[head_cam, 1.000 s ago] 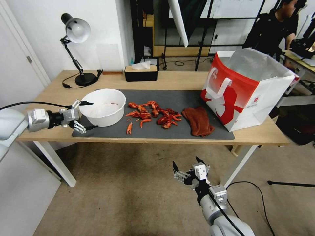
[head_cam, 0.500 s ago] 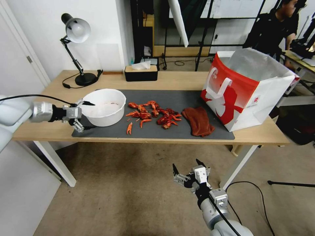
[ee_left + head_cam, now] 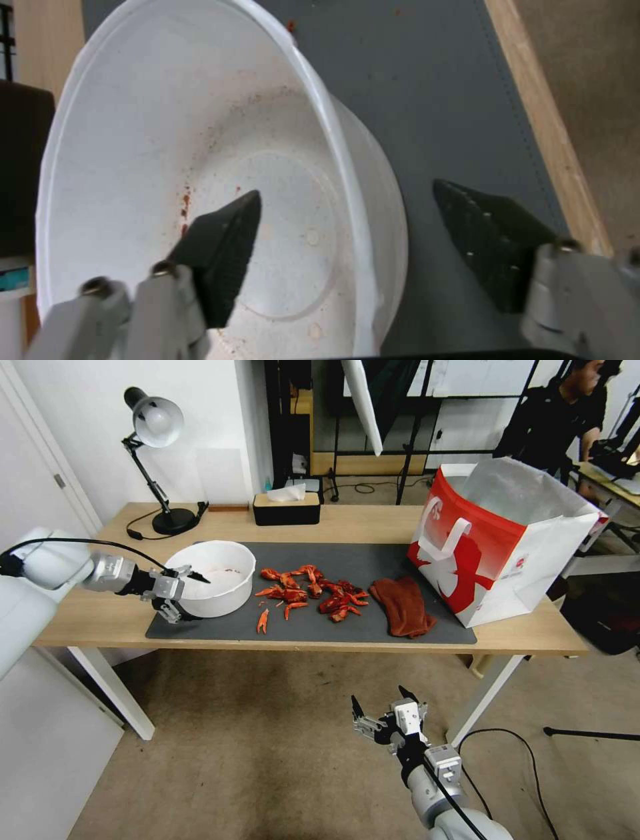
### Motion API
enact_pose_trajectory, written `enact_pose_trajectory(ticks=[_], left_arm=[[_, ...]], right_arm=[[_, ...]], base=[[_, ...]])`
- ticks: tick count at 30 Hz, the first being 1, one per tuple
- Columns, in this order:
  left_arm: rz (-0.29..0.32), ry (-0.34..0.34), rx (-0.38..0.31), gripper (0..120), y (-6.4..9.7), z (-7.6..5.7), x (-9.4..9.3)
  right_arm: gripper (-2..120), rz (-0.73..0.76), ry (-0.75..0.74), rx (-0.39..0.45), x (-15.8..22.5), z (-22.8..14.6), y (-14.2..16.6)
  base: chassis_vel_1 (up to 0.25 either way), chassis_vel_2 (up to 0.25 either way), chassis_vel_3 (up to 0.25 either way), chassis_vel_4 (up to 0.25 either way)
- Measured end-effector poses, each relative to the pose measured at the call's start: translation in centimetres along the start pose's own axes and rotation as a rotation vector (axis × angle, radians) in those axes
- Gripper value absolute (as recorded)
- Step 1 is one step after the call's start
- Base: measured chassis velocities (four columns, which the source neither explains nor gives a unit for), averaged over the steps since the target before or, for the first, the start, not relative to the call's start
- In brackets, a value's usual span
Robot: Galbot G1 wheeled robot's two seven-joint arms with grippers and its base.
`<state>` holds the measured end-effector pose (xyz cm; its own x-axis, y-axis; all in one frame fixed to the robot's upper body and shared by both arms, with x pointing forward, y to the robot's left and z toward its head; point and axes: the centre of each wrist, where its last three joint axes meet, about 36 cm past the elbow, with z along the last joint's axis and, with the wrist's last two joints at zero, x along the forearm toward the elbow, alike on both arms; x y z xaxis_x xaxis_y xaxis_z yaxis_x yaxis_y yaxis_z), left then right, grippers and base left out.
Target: Sweep shrimp from table into container with towel, then put container into takeout bag.
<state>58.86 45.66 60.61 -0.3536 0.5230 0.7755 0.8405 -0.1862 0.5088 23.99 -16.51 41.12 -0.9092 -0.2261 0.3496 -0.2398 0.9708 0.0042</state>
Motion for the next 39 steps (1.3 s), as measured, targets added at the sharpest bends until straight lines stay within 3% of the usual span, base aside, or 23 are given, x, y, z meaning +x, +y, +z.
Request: enact_pose_trajectory(ticks=[4, 6, 9, 10, 18, 27, 34, 39], left_arm=[[0.03, 0.013, -0.017, 48, 0.6, 0.0, 0.4], [0.035, 0.015, -0.02, 45, 0.7, 0.0, 0.4], [0.061, 0.041, -0.047, 28, 1.1, -0.1, 1.0], [0.061, 0.041, -0.047, 28, 1.1, -0.1, 1.0], [0.097, 0.032, -0.065, 1, 1.4, -0.5, -0.4], [0.101, 0.015, -0.089, 0, 2.0, -0.1, -0.5], [0.089, -0.018, -0.117, 0, 1.1, 0.1, -0.3], [0.057, -0.066, -0.142, 0, 0.4, -0.9, 0.4]], right_arm=[[100, -0.008, 0.002, 0.001, -0.1, 0.1, 0.3], [100, -0.009, 0.002, 0.001, -0.1, 0.1, 0.4], [100, -0.009, 0.003, 0.006, 0.0, 0.2, 0.3], [100, -0.009, 0.003, 0.006, 0.0, 0.2, 0.3], [100, -0.002, 0.005, 0.012, 0.1, 0.3, -0.1], [100, -0.003, 0.01, 0.011, -0.1, 0.5, -0.1], [100, -0.008, 0.011, 0.009, -0.4, 0.7, 0.0], [100, -0.009, 0.01, 0.009, -0.5, 0.6, 0.0]], base=[[0.0, 0.0, 0.0, 0.0], [0.0, 0.0, 0.0, 0.0], [0.0, 0.0, 0.0, 0.0], [0.0, 0.0, 0.0, 0.0], [0.0, 0.0, 0.0, 0.0], [0.0, 0.0, 0.0, 0.0], [0.0, 0.0, 0.0, 0.0], [0.0, 0.0, 0.0, 0.0]])
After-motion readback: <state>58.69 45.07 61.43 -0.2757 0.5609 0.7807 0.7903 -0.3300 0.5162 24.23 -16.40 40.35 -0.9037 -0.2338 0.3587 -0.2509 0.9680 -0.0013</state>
